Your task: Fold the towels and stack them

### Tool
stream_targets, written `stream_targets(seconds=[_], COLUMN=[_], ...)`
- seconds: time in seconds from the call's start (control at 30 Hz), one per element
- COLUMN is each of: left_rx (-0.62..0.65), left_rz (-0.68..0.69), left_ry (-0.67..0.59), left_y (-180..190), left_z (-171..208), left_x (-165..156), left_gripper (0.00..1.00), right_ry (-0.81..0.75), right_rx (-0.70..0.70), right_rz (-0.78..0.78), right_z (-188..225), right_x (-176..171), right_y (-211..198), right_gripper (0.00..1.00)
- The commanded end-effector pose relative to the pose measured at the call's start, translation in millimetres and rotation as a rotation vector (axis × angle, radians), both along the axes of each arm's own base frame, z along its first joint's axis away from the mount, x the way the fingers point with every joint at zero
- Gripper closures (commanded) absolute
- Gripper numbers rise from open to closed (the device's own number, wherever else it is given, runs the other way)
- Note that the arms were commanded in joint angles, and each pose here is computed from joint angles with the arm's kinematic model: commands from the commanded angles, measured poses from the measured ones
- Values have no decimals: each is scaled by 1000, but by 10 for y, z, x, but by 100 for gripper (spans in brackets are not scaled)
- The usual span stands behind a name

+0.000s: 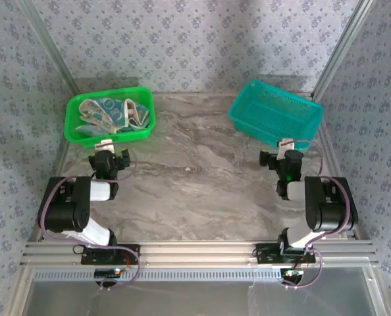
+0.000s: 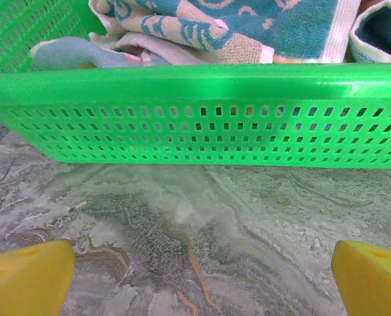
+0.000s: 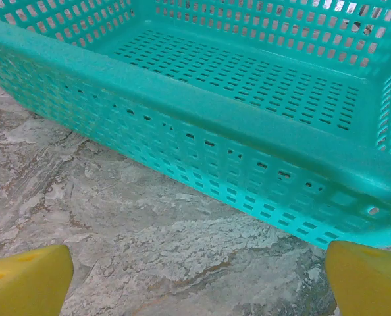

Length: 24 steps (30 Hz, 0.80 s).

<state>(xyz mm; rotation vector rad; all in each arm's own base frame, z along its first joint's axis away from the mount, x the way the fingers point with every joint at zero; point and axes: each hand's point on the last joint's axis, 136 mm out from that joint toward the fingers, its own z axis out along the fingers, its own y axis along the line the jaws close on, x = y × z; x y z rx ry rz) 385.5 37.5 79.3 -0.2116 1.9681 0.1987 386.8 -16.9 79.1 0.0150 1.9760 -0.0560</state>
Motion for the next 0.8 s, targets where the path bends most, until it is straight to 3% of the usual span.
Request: stream_targets(seconds=[0.0,0.77], left_rx=[-6,-13], left_rz=[2,5], left_ry=[-49,-57], left_y=[5,14], left_z=[128,162], left_x=[53,44], left_gripper=[0,0], right_ry=[-22,-23], right_rx=[6,6], right_rz=[-9,-9], right_z=[74,77], right_x=[55,51], right_y=[-14,-15], right_gripper=[0,0])
